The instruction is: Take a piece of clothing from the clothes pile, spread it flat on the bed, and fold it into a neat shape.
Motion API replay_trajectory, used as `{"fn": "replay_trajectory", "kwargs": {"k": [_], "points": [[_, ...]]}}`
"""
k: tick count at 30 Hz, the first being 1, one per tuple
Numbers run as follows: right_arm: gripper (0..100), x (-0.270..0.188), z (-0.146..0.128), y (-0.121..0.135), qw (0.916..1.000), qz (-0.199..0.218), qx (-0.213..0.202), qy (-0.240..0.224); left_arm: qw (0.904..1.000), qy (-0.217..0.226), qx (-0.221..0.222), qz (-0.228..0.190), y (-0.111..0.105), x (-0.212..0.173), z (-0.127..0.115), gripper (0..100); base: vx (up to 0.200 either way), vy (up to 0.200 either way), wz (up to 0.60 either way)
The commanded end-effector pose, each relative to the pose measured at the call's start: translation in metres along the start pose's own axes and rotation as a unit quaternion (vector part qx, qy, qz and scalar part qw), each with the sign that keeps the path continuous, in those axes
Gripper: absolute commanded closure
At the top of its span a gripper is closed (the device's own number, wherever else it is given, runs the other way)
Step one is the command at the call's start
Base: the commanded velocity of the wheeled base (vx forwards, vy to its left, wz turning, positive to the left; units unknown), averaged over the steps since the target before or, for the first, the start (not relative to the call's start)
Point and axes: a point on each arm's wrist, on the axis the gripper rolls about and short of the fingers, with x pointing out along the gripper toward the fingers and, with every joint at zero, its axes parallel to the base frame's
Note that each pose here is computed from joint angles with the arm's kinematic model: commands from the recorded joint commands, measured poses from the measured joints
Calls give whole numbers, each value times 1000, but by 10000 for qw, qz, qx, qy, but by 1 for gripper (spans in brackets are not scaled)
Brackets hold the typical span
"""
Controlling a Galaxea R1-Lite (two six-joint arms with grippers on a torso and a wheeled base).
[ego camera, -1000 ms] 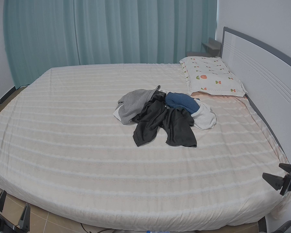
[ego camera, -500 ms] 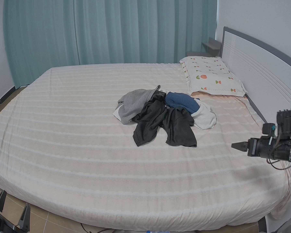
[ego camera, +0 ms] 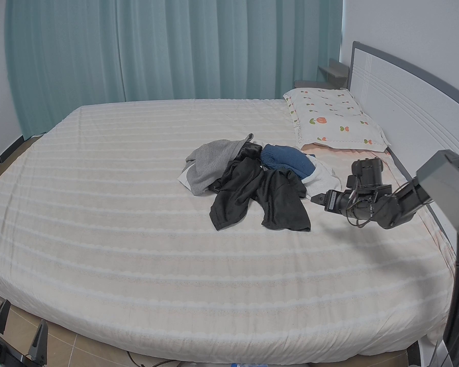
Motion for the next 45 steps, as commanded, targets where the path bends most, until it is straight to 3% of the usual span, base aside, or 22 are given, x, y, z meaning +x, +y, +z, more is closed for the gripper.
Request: {"fn": "replay_trajectory", "kwargs": {"k": [1, 12, 23, 24, 33, 39, 40, 42, 45], "points": [[0, 69, -45, -3, 9990, -196, 16, 393, 10000, -9, 4, 3, 0, 0, -5, 0, 0, 0, 0], [0, 80, -44, 25, 9997, 77, 15, 245, 10000, -9, 4, 3, 0, 0, -5, 0, 0, 0, 0], [0, 84, -50, 35, 9996, 88, -37, 254, 10000, -9, 4, 3, 0, 0, -5, 0, 0, 0, 0], [100, 84, -51, 38, 9996, 121, -57, 259, 10000, -9, -3, 3, 0, 0, -5, 0, 0, 0, 0], [100, 77, -49, 47, 9995, 209, -63, 237, 10000, -9, -3, 3, 0, 0, -5, 0, 0, 0, 0], [100, 46, -35, 58, 9944, 513, 845, 361, 10000, -9, 4, 3, 0, 0, -5, 0, 0, 0, 0], [100, 46, -35, 58, 9944, 513, 845, 361, 10000, -9, 4, 3, 0, 0, -5, 0, 0, 0, 0], [100, 14, -25, 58, 9865, 859, 1290, 532, 10000, -9, -3, 3, 0, 0, -5, 0, 0, 0, 0], [100, -19, -21, 54, 9795, 1223, 1470, 637, 10000, -9, -3, 3, 0, 0, -5, 0, 0, 0, 0]]}}
